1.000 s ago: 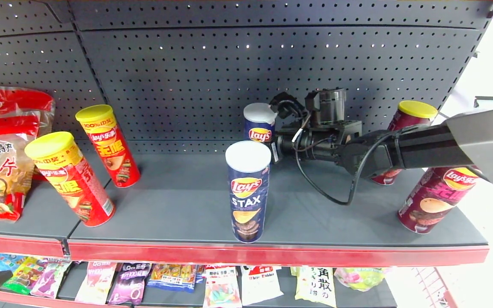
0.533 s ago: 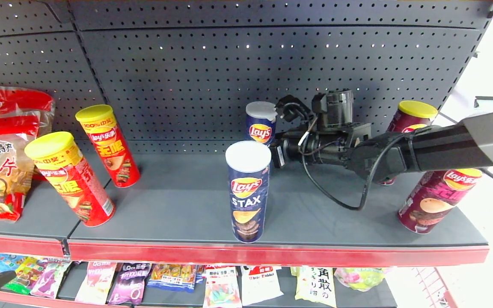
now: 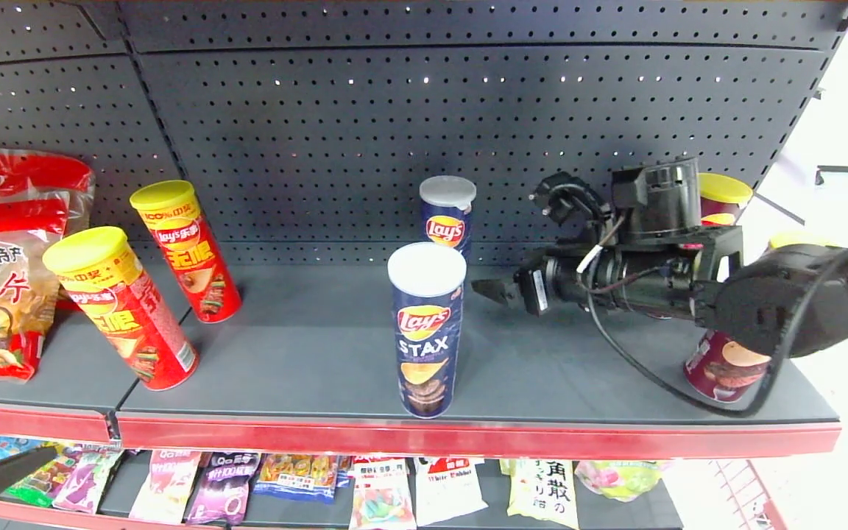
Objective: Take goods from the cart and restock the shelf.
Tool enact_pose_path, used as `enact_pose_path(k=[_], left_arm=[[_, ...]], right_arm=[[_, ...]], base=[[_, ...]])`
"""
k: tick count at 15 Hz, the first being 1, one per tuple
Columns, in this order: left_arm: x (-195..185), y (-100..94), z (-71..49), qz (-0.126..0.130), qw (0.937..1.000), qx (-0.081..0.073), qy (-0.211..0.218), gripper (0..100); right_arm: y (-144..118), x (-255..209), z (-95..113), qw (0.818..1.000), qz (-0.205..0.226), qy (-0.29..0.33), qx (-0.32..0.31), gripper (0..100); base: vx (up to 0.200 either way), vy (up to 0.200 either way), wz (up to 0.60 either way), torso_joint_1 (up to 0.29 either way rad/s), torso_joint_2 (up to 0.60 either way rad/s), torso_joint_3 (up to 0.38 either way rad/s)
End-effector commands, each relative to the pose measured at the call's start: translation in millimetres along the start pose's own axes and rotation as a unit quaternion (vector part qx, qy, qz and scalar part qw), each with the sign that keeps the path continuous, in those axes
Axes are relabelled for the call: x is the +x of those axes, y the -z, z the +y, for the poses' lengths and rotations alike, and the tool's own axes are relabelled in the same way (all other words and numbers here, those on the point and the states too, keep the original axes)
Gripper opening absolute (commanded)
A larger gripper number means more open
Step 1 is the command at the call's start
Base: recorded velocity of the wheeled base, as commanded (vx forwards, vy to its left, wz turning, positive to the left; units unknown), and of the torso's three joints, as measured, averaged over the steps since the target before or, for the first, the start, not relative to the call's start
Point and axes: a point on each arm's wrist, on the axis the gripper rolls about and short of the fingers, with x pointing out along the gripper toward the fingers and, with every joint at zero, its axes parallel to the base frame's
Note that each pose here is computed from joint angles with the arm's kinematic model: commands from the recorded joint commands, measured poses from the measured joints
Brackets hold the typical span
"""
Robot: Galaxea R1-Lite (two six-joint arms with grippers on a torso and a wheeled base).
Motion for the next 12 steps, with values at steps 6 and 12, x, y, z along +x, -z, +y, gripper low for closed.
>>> enact_pose_path(k=[6, 12], left_arm=[[46, -18.4, 8.3, 0.076, 0.9971, 0.007, -0.001, 100], [78, -14.5, 14.4, 0.134, 0.991, -0.006, -0.005, 100]], right_arm=[[58, -150, 31, 1.0, -0.015, -0.011, -0.002, 100], [140, -258, 44, 0.993, -0.118, 0.004, -0.009, 100]], base=[[0.0, 0.0, 0.0, 0.0, 0.0, 0.0], [0.0, 0.0, 0.0, 0.0, 0.0, 0.0]])
